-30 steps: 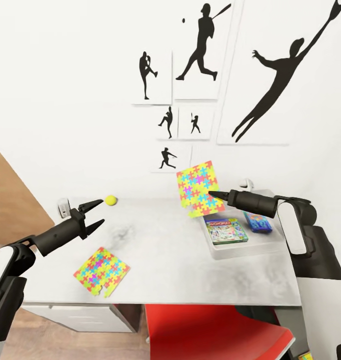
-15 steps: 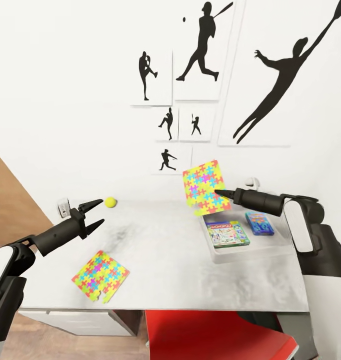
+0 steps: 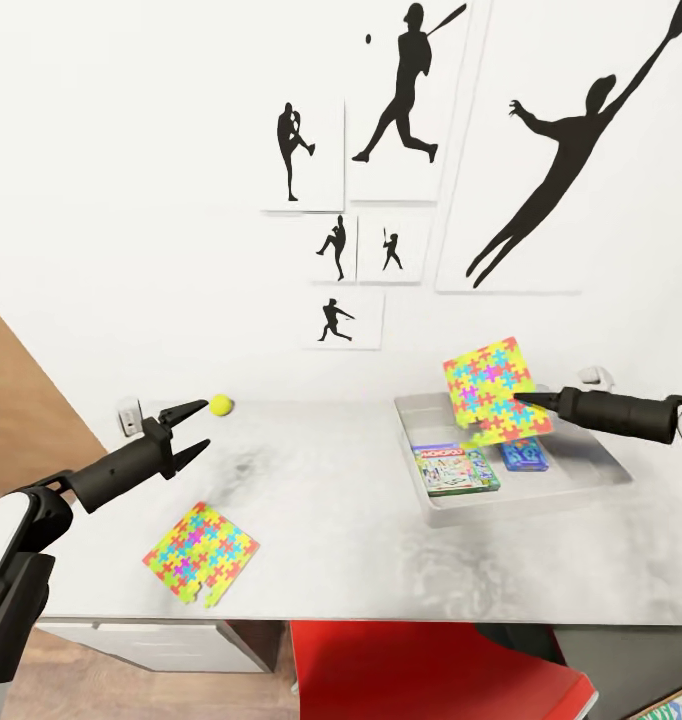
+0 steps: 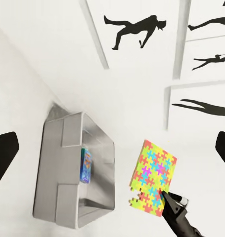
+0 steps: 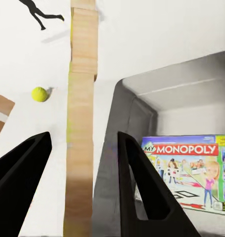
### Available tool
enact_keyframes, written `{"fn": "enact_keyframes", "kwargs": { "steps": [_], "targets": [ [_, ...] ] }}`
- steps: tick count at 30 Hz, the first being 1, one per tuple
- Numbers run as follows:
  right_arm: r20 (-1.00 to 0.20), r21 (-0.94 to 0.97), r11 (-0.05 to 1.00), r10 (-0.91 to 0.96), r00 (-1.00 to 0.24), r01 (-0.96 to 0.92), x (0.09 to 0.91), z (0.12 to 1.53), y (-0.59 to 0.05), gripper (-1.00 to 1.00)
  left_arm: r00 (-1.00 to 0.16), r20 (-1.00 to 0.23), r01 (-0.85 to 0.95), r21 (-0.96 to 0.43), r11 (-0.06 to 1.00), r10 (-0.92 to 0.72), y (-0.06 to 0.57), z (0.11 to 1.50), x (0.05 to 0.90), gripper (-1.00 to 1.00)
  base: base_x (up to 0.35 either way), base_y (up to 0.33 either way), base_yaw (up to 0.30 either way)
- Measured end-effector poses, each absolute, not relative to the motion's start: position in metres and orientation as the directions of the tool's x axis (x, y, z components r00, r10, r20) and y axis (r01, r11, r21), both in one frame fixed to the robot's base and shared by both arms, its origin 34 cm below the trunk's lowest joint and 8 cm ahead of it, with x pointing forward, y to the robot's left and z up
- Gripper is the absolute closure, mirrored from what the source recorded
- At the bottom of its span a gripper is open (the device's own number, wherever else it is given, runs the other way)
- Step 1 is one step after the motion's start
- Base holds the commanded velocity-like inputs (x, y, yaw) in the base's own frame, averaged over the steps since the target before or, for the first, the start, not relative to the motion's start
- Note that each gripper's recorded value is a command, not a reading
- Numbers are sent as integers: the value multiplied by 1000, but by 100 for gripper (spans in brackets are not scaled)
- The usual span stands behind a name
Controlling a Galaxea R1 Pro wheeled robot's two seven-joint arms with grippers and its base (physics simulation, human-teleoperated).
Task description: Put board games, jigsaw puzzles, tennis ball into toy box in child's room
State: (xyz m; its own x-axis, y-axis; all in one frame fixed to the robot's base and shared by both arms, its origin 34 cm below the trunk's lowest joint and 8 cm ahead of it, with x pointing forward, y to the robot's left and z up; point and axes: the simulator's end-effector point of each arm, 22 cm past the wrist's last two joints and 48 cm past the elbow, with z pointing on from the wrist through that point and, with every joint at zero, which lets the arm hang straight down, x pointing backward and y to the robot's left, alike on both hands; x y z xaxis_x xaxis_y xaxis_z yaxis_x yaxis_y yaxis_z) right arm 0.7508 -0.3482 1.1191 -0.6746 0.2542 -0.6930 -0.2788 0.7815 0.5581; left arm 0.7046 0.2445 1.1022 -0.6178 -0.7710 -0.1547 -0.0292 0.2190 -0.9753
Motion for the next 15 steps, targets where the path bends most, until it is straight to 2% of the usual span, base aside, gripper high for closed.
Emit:
{"fn": "enact_keyframes", "kwargs": {
  "steps": [6,15],
  "targets": [
    [-635,611,707,168,-754,-357,729,1095,-303,100,-620,-154,-28,-976,218,-770,242,1102,704,-100,0,0,0],
    [-591,633,685,127,-797,-360,720,1072,-286,100,-621,-150,-34,-975,218,-769,242,1098,705,-100,0,0,0]
  ]
}}
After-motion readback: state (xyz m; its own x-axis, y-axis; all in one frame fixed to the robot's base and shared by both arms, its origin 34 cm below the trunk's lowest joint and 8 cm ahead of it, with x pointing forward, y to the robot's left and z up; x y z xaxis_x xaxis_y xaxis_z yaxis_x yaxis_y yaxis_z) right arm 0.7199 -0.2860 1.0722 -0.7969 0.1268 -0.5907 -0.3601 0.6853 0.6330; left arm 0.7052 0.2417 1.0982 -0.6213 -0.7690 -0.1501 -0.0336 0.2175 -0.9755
